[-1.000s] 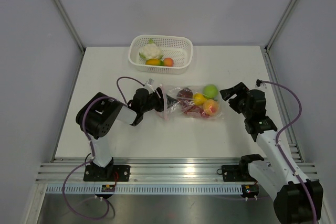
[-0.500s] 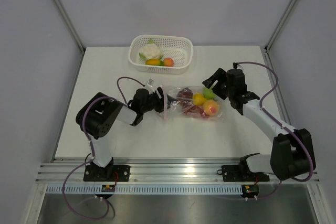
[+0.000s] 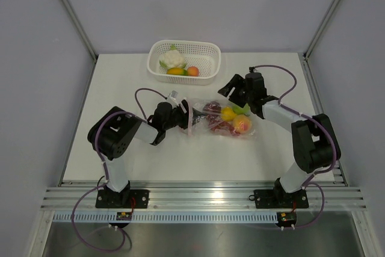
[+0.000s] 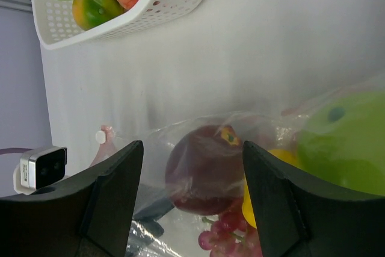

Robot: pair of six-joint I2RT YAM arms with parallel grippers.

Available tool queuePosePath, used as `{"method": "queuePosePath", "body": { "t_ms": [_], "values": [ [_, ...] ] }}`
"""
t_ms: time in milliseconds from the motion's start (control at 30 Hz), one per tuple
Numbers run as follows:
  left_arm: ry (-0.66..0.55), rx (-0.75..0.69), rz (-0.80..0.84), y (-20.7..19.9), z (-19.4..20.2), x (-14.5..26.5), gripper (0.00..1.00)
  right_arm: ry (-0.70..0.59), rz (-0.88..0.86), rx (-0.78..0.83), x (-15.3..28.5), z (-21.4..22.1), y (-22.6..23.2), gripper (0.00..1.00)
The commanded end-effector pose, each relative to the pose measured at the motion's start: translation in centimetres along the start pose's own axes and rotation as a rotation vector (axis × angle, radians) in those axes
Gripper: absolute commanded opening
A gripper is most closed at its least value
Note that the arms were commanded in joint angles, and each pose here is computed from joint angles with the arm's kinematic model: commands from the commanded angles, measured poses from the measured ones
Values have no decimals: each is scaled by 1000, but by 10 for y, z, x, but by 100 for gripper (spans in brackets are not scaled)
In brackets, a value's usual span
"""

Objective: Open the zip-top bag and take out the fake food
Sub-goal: Pick up the fake fruit from the zipper food storage bag.

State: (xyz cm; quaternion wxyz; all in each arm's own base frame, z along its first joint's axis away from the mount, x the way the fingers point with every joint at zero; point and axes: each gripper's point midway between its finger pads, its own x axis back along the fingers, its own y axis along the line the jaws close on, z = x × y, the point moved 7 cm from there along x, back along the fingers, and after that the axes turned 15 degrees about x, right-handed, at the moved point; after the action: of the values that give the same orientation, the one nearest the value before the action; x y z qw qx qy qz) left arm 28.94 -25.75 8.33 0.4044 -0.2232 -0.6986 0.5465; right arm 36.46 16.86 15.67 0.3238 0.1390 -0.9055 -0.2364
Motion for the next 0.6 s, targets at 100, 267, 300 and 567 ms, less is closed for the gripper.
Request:
{"method": "queuePosePath", "body": {
  "t_ms": [100, 267, 300, 567],
  "values": [
    [-79, -37, 113, -26, -6, -1, 67, -38, -130, 50, -15, -15, 31, 74],
    [-99, -23, 98, -21, -6, -9, 70, 0, -122, 35, -28, -5, 28, 74],
    [-105, -21, 97, -20, -7, -9, 71, 4, -123, 30, -30, -4, 28, 74],
    [-124, 20, 98, -12, -5, -21, 73, 53, -123, 2, -41, 10, 26, 73]
  ]
}}
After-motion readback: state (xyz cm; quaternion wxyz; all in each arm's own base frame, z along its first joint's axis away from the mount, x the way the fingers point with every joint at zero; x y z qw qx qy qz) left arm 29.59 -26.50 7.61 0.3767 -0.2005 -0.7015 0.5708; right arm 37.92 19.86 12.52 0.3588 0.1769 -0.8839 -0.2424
